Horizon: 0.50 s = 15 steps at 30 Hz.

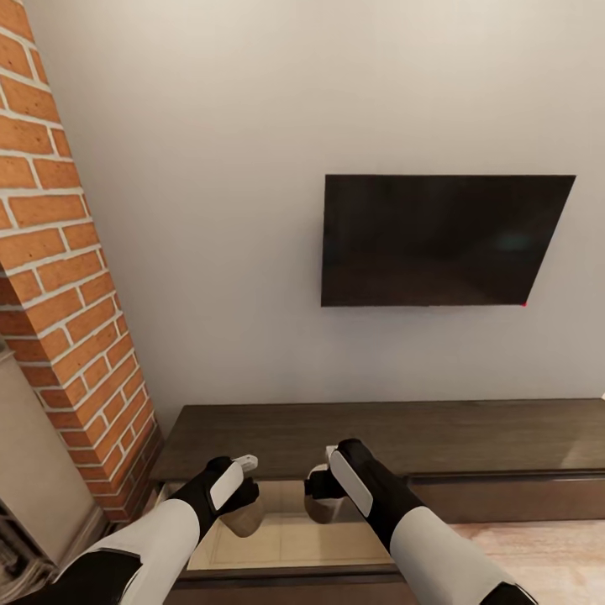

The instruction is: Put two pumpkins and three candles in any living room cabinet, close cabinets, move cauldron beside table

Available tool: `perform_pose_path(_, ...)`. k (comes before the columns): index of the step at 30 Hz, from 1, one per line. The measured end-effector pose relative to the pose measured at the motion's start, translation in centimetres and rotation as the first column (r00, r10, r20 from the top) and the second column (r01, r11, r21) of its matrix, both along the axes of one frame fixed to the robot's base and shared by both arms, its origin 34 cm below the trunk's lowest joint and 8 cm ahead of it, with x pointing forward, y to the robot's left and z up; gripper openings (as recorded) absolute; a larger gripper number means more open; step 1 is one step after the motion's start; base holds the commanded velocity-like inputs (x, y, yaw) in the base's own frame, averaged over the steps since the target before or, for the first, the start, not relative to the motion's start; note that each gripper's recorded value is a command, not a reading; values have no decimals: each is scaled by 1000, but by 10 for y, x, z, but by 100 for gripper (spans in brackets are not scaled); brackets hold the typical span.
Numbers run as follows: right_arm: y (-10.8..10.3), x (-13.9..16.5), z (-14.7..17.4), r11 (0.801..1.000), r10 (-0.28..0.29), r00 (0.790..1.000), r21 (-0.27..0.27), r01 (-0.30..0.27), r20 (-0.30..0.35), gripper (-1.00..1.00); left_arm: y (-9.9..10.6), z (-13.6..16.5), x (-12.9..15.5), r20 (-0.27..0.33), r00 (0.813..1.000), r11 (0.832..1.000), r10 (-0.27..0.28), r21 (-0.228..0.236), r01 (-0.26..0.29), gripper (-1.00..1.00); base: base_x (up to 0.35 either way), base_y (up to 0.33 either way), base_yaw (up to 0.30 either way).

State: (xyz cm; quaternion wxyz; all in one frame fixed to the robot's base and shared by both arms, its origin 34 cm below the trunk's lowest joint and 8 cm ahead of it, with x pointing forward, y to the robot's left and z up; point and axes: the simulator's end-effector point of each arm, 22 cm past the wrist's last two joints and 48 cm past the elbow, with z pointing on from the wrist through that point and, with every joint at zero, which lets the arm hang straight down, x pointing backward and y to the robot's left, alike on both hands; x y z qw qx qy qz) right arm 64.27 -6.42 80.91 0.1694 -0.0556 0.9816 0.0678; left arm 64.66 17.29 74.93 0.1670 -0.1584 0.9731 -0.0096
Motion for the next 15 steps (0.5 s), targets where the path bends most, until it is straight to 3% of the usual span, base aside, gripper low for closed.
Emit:
perform_pose_path(5,-2,6,-10,999,-31,999,9,31,29,-100,0,-6,1,1,1000,1000,0,0,0,-100,0,0,0)
perform_pose_path(9,-13,-6,-37,998,-55,998,-13,55,-7,-100,0,-11,2,2,1000,1000,0,0,0,-100,0,0,0)
perform_pose_path(15,-16,-8,-49,998,-60,998,-19,60,-15,-100,0,-18,4,5,1000,1000,0,1,0,-100,0,0,0)
